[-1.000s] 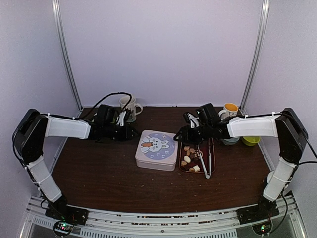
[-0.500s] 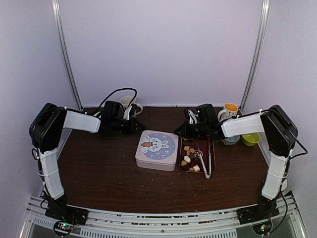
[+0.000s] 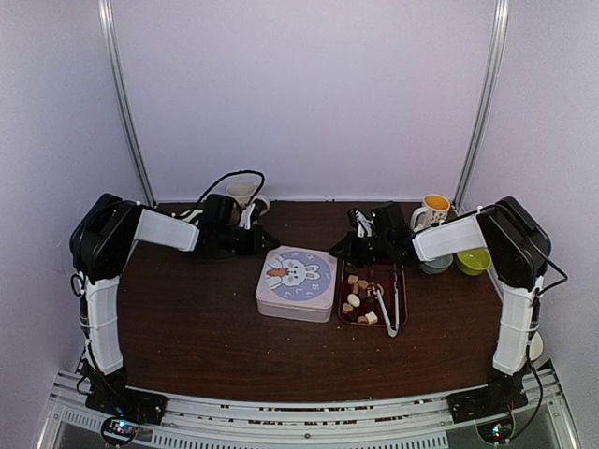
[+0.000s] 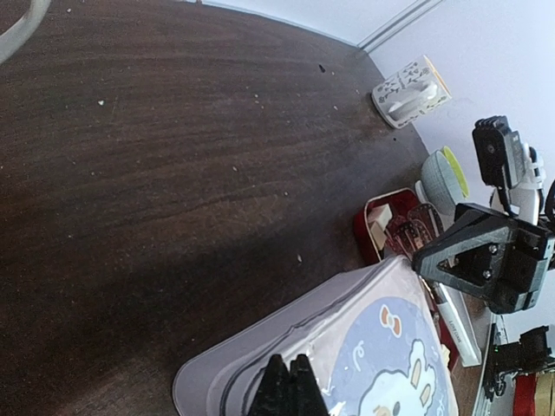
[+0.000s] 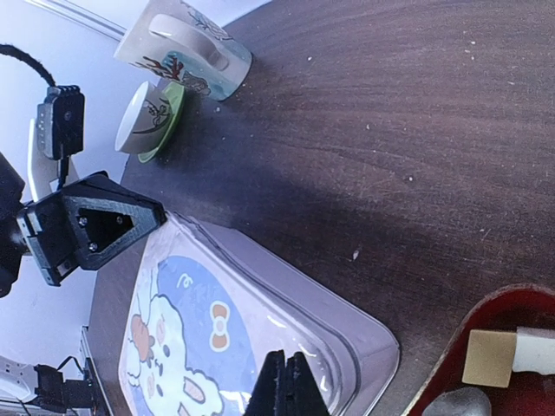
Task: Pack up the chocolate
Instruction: Press the box lid onto the packing box.
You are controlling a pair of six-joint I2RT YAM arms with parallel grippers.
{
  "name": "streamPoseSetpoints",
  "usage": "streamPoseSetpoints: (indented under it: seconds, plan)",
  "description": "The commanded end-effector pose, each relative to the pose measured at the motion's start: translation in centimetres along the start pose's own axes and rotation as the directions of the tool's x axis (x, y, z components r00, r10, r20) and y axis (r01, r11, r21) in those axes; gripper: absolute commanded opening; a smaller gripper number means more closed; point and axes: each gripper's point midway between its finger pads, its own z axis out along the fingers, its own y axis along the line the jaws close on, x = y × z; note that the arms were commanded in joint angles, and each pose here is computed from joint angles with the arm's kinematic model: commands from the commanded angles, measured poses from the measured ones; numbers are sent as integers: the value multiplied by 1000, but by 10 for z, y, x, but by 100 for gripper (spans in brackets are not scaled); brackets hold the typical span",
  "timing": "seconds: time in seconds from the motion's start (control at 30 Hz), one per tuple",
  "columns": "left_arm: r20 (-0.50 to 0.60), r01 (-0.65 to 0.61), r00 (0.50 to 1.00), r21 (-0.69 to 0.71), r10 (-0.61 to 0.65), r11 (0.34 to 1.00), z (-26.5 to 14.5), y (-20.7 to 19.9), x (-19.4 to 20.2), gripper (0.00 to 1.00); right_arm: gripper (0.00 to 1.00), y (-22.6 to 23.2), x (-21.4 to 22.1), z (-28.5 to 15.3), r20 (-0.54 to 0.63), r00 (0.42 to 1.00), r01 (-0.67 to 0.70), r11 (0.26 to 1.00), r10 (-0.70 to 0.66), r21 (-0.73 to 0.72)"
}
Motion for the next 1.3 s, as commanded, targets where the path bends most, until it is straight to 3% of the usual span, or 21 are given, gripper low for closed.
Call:
streamPoseSetpoints:
  seconds: [0.0,0.27,0.43,0.63,0.9,0.97,1.27]
  plan:
    - [-60,14,998,-81,-19,997,-4,15,16,0,0,29,-13,-17,24,998,54,997,-52,-58]
    - [10,-93,996,-26,93,995,-41,-40,-30,0,0,22,-1,-11,-12,999,38,997,-39,-64]
    - [-35,-42,999,-34,41,999,-21,-13,0,0,0,19,3,-8,-26,999,32,998,-33,-61]
    - [-108,41,992,-181,-61,983,-3,46,50,0,0,14,10,-7,-46,999,24,998,-26,-51]
    - [-80,8,997,-185,-23,983,-20,28,32,0,0,11,12,-10,-57,997,40,999,-41,-18]
    - [-70,1,997,-174,-14,985,-25,22,28,0,6,10,12,-14,-60,997,40,999,-40,0]
    - [-52,-4,999,-160,-4,987,-34,9,18,43,35,8,31,-34,-102,994,34,998,-28,61]
